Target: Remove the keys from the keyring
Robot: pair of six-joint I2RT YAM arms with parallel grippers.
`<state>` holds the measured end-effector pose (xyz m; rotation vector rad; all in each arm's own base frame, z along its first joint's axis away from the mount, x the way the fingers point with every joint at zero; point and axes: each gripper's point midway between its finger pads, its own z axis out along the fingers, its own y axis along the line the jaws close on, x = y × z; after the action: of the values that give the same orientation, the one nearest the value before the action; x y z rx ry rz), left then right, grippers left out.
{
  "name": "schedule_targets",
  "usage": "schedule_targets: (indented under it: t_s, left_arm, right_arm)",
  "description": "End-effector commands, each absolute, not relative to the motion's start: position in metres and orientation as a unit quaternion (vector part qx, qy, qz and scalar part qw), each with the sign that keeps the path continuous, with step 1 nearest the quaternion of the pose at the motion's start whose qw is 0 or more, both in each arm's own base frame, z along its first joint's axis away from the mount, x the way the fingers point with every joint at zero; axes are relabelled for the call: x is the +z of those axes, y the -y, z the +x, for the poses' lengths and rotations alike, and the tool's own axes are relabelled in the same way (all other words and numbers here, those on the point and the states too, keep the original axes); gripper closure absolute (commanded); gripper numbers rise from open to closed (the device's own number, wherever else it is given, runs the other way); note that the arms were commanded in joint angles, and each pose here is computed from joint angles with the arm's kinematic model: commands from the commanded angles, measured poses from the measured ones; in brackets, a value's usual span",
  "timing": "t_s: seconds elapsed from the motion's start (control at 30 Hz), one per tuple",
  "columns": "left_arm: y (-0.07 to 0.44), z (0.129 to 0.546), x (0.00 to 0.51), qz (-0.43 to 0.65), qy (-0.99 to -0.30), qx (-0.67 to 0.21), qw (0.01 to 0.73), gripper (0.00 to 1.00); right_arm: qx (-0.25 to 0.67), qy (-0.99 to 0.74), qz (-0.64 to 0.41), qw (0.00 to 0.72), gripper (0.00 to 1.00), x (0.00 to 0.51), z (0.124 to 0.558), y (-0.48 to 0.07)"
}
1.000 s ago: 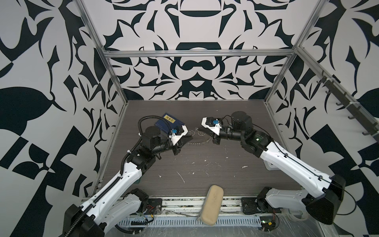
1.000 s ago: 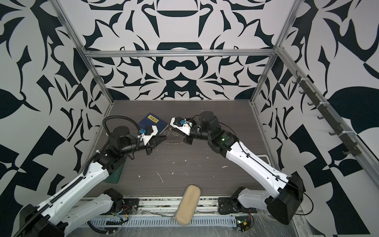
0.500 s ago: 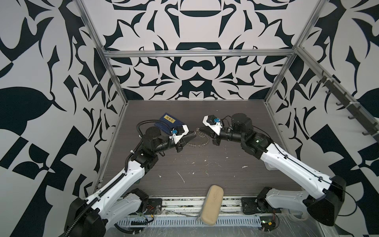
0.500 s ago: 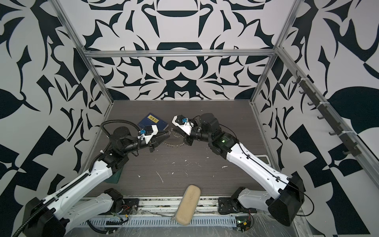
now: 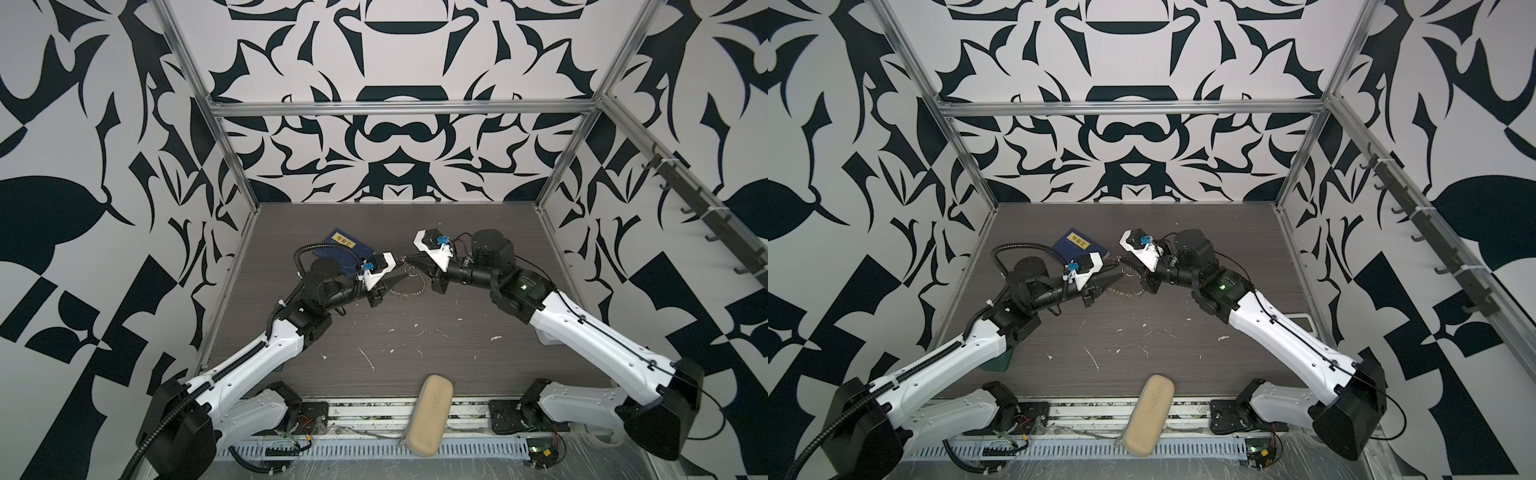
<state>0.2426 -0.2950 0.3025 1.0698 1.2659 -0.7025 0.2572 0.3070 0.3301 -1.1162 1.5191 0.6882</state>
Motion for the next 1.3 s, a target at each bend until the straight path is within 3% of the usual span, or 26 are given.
schedule_targets:
  t_s: [0.0, 0.2, 0.33, 0.43, 0.5, 0.53, 0.73, 1.0, 1.27]
  left_arm:
    - [0.293, 0.257, 0.328, 0.437, -0.543, -0.279, 0.661, 0.70]
    - [0.289, 0.268, 0.332, 0.409, -0.561, -0.250, 0.675, 0.71]
    - [0.291, 0.269, 0.334, 0.407, -0.559, -0.250, 0.677, 0.77]
    - [0.291, 0.267, 0.336, 0.409, -0.554, -0.252, 0.680, 0.85]
    - [0.291, 0.265, 0.338, 0.411, -0.551, -0.254, 0.680, 0.98]
    - [0.290, 0.264, 0.337, 0.413, -0.552, -0.253, 0.679, 1.00]
    - [0.282, 0.255, 0.338, 0.427, -0.547, -0.236, 0.680, 1.00]
    - [0.267, 0.237, 0.352, 0.438, -0.489, -0.310, 0.688, 1.00]
    - [0.263, 0.239, 0.359, 0.424, -0.486, -0.334, 0.687, 1.00]
  right_arm:
    - [0.300, -0.605, -0.458, 0.578, 1.00, 0.362, 0.251, -0.306]
    - [0.299, -0.605, -0.456, 0.580, 1.00, 0.363, 0.249, -0.304]
    - [0.302, -0.602, -0.459, 0.579, 1.00, 0.363, 0.247, -0.305]
    - [0.302, -0.602, -0.461, 0.578, 1.00, 0.362, 0.246, -0.305]
    - [0.296, -0.604, -0.460, 0.580, 1.00, 0.362, 0.247, -0.303]
    - [0.292, -0.606, -0.459, 0.580, 1.00, 0.361, 0.248, -0.301]
    - [0.260, -0.624, -0.451, 0.583, 1.00, 0.357, 0.253, -0.291]
    - [0.253, -0.643, -0.451, 0.565, 1.00, 0.340, 0.253, -0.287]
    - [0.257, -0.627, -0.461, 0.573, 1.00, 0.343, 0.247, -0.287]
